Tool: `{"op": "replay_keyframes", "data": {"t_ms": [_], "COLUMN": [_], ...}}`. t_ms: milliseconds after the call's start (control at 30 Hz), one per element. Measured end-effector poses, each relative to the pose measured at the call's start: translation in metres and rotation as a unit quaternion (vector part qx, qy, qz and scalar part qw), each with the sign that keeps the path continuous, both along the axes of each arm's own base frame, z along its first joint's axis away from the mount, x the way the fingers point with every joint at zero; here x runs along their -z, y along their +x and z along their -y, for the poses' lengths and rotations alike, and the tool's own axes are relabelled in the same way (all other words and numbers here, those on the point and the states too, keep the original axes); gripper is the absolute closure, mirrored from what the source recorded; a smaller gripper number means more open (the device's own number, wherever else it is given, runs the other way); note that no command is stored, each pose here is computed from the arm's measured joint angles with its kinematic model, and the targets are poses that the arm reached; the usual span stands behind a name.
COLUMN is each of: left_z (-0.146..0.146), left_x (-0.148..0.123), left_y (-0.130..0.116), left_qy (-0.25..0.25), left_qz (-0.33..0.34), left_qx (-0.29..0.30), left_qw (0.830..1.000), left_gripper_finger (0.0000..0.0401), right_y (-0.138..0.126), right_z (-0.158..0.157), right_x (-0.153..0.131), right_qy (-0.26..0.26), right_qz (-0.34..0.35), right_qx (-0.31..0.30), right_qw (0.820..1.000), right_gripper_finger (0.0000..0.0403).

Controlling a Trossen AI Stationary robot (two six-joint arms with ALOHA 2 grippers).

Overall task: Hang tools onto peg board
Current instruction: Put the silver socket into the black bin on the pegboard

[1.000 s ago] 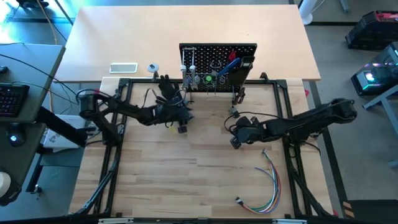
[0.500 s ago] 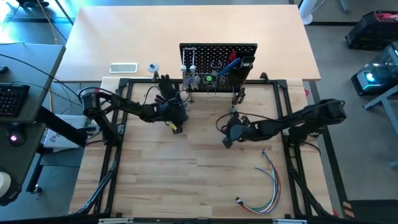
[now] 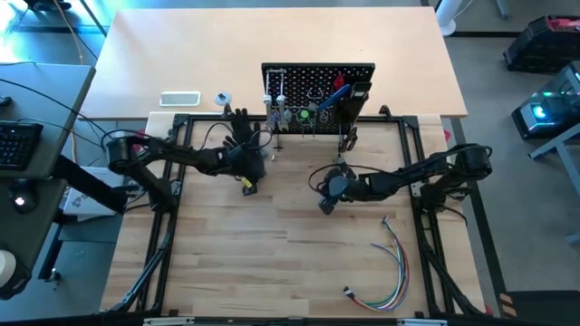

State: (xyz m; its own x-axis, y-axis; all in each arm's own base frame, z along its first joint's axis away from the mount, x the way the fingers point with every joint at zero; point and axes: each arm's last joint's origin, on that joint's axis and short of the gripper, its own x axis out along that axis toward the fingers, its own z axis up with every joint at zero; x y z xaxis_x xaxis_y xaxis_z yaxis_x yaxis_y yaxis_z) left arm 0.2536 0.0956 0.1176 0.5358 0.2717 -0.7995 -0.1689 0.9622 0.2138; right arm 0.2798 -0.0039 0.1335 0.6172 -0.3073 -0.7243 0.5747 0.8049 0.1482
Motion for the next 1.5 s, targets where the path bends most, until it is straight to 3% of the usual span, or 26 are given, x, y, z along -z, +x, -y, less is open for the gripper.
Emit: {"op": "replay_keyframes", "data": {"t_ms": [133, 267, 400, 600, 900, 1033, 1233, 1500], "left_z": [0.003, 0.004, 0.003, -0.008, -0.038, -0.05, -0.069, -0.077], "left_x": [-0.02, -0.05, -0.067, -0.052, -0.027, -0.023, -0.009, 0.001], "left_y": [-0.007, -0.009, -0.006, -0.002, 0.009, 0.016, 0.018, 0.02], "left_qy": [-0.001, 0.015, 0.076, 0.126, 0.071, 0.071, 0.028, 0.015], "left_qz": [0.019, 0.095, 0.138, 0.099, 0.089, 0.084, 0.067, 0.076], "left_qx": [-0.001, 0.002, 0.043, 0.097, 0.118, 0.131, 0.143, 0.146], "left_qw": [1.0, 0.995, 0.987, 0.982, 0.986, 0.985, 0.987, 0.986], "left_gripper_finger": [0.0229, 0.0229, 0.0229, 0.0221, 0.0166, 0.0164, 0.0166, 0.0166], "right_y": [0.001, 0.001, 0.003, 0.006, 0.006, 0.006, 0.005, 0.005], "right_z": [0.0, 0.0, 0.0, 0.0, -0.002, -0.003, -0.004, -0.004], "right_x": [-0.001, -0.002, -0.004, -0.006, -0.006, -0.006, -0.006, -0.006], "right_qy": [-0.003, -0.007, -0.011, -0.003, 0.003, 0.002, -0.001, -0.004], "right_qz": [0.005, 0.006, 0.019, 0.036, 0.036, 0.036, 0.034, 0.033], "right_qx": [-0.004, -0.009, -0.013, -0.02, -0.027, -0.03, -0.034, -0.032], "right_qw": [1.0, 1.0, 1.0, 0.999, 0.999, 0.999, 0.999, 0.999], "right_gripper_finger": [0.0269, 0.0269, 0.0269, 0.0269, 0.0269, 0.0269, 0.0269, 0.0269]}}
